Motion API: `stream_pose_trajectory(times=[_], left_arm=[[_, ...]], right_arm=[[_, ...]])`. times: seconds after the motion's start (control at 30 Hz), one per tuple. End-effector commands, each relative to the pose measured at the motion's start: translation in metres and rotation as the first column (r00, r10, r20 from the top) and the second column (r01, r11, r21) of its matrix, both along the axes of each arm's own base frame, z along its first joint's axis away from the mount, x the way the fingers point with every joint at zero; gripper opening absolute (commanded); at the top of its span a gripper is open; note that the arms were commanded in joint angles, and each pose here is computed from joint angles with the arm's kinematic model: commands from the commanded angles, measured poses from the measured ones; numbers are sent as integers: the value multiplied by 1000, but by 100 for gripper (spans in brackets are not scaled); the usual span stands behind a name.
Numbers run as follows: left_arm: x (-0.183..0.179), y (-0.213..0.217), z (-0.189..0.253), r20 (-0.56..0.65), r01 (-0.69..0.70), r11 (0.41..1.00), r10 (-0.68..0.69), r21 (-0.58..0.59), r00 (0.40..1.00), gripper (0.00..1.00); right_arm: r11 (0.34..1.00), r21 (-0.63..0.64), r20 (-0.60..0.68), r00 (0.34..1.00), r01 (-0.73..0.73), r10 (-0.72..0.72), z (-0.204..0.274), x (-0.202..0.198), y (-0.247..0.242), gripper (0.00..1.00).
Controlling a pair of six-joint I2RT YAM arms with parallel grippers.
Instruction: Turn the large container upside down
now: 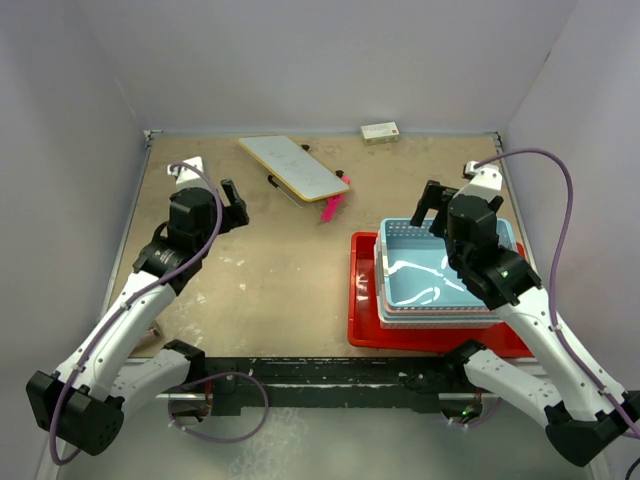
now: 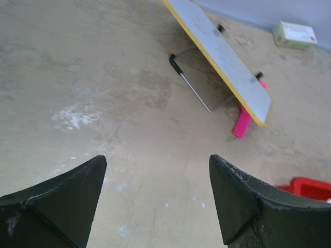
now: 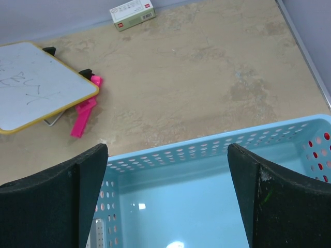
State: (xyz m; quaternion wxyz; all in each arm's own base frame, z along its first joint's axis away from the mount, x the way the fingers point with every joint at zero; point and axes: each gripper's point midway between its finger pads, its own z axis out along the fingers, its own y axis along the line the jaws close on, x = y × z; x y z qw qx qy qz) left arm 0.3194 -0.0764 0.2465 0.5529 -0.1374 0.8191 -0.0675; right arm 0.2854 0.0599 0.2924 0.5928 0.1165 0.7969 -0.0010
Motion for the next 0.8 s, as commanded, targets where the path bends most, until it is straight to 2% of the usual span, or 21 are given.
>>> stream_pose_trajectory(times=[0.0,0.13,0.23,0.37,0.47,0.53,0.63,0.7,0.77], left_arm=[[-4,-45,4,36,252,964,-249,-82,968,78],[-5,-43,-2,27,239,967,-237,-89,971,78],[-6,-37,0,30,214,974,-213,-76,977,78],[-8,-32,-2,25,190,979,-189,-68,982,79],[-7,-32,-8,16,186,980,-186,-72,982,79],[-4,-35,-11,19,189,978,-188,-87,982,79],[0,-42,-12,19,202,973,-201,-112,979,79],[1,-45,-13,16,214,969,-213,-121,977,79],[1,-45,-14,12,214,969,-214,-119,977,79]], right_arm=[[998,20,22,998,-61,61,28,2,12,100],[972,28,-59,970,-234,235,31,3,45,100],[933,105,-192,913,-345,359,6,-9,72,100],[904,206,-427,797,-373,427,-47,-38,88,99],[860,307,-469,722,-407,509,-72,-59,106,98],[856,327,-475,713,-401,516,-83,-64,109,97],[874,312,-490,725,-371,483,-90,-62,105,87],[883,306,-475,747,-356,466,-86,-56,105,76],[893,295,-468,764,-340,445,-85,-51,103,58]])
